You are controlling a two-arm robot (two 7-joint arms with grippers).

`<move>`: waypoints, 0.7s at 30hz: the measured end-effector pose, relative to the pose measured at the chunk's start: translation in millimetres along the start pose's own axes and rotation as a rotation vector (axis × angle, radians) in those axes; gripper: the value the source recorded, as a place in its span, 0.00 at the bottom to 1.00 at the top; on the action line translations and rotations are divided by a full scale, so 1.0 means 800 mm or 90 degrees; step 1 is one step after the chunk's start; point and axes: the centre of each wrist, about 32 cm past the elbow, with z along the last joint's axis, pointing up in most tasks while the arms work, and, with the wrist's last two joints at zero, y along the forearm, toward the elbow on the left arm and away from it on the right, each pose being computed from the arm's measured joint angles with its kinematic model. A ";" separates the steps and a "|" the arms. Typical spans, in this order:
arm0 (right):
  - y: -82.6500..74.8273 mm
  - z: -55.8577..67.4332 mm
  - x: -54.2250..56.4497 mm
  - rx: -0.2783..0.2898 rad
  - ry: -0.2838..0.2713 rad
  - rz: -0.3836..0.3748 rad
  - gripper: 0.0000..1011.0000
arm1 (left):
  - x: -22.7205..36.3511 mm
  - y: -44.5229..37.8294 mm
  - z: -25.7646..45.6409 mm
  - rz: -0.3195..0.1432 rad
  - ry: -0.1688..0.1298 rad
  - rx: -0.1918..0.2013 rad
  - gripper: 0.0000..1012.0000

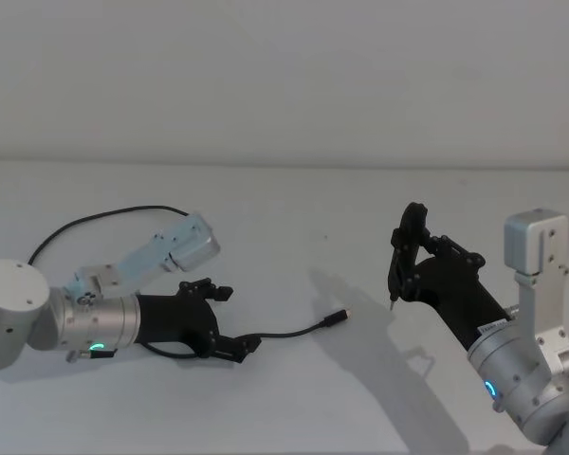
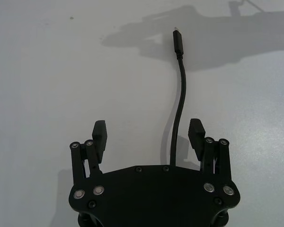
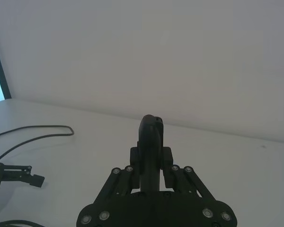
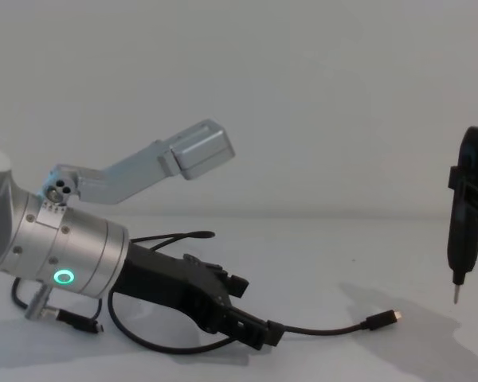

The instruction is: Pick up the data cable with the one hand.

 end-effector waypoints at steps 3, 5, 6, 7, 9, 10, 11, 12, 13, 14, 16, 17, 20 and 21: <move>0.000 0.000 0.000 0.000 0.000 0.000 0.27 | 0.0000 -0.001 0.0001 0.000 0.001 0.001 0.99; 0.000 0.000 0.000 0.000 0.000 0.000 0.27 | 0.0000 -0.001 0.0003 0.000 0.001 0.002 0.99; 0.000 0.000 0.000 0.000 0.000 0.000 0.27 | 0.0000 -0.002 0.0004 0.000 0.001 0.002 0.99; 0.000 0.000 0.000 0.000 0.000 0.000 0.27 | 0.0000 -0.002 0.0004 0.000 0.001 0.002 0.99; 0.000 0.000 0.000 0.000 0.000 0.000 0.27 | -0.0001 -0.002 0.0005 -0.001 0.002 0.003 0.95; 0.000 0.000 0.000 0.000 0.000 0.000 0.27 | -0.0001 -0.003 0.0005 -0.001 0.002 0.003 0.92; 0.000 0.000 0.000 0.000 0.000 0.000 0.27 | -0.0001 -0.003 0.0005 -0.001 0.002 0.003 0.92; 0.000 0.000 0.000 0.000 0.000 0.000 0.27 | -0.0001 -0.003 0.0005 -0.001 0.002 0.003 0.90; 0.000 0.000 0.000 0.000 0.000 0.000 0.27 | -0.0002 -0.003 0.0005 -0.001 0.002 0.003 0.87; 0.000 0.000 0.000 0.000 0.000 0.000 0.27 | -0.0003 -0.003 0.0005 -0.001 0.002 0.003 0.82; 0.000 0.000 0.000 0.000 0.000 0.000 0.27 | -0.0003 -0.003 0.0005 -0.001 0.002 0.004 0.78; 0.000 0.000 0.000 0.000 0.000 0.000 0.27 | -0.0003 -0.004 0.0005 -0.001 0.002 0.004 0.76; 0.000 0.000 0.000 0.000 0.000 0.000 0.27 | -0.0003 -0.004 0.0006 -0.001 0.002 0.004 0.68; 0.000 0.000 0.000 0.000 0.000 0.000 0.27 | -0.0003 -0.004 0.0006 -0.001 0.002 0.004 0.62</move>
